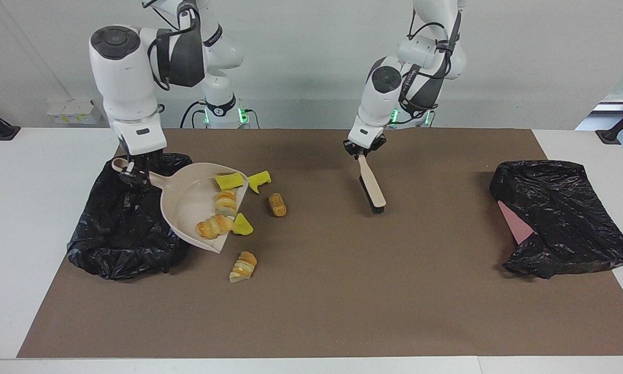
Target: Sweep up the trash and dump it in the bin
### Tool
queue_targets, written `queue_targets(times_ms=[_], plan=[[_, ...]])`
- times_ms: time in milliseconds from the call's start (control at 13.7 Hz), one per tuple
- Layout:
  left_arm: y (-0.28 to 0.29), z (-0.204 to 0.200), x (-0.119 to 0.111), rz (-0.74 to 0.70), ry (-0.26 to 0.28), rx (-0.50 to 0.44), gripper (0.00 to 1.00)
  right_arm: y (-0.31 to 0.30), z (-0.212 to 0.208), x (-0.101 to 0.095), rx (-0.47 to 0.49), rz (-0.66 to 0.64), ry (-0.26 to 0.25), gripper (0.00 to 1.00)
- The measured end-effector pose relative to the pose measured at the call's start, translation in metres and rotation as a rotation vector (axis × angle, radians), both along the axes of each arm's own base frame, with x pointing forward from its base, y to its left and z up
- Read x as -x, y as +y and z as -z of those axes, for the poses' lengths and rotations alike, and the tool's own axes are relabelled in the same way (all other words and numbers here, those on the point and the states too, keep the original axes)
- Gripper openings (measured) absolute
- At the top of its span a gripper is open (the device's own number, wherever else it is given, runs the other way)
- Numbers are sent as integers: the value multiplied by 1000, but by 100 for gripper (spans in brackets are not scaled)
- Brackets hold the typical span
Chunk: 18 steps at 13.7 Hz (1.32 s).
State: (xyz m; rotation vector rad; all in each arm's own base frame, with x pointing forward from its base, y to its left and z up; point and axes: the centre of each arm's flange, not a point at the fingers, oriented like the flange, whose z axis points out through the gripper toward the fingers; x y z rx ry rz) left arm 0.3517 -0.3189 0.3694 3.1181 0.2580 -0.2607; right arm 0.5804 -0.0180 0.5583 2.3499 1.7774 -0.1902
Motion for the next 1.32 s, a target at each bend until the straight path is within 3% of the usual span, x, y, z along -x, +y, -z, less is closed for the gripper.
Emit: queue_targets(times_ms=[146,439,731,804,951,1024,1243,1316], plan=[[-13,9,27,13,-9,-2,26,-39,0,12,0,58,36,31],[-19,13,59,43,-49,28,26,-115,15,38,-10,127,98,31],[-23,26,74,43,-68,38,26,-142,22,64,35,161,114,31],[-22,25,72,38,-68,39,32,-144,21,66,57,156,110,31],[-13,20,55,-4,-75,44,54,-147,21,67,134,133,117,31],[-5,13,39,-31,-85,41,70,-149,22,68,172,121,128,31],[22,-18,-12,-59,-148,48,100,-147,24,65,275,87,156,31],[33,-27,-30,-56,-166,58,100,-145,26,62,304,86,158,31]])
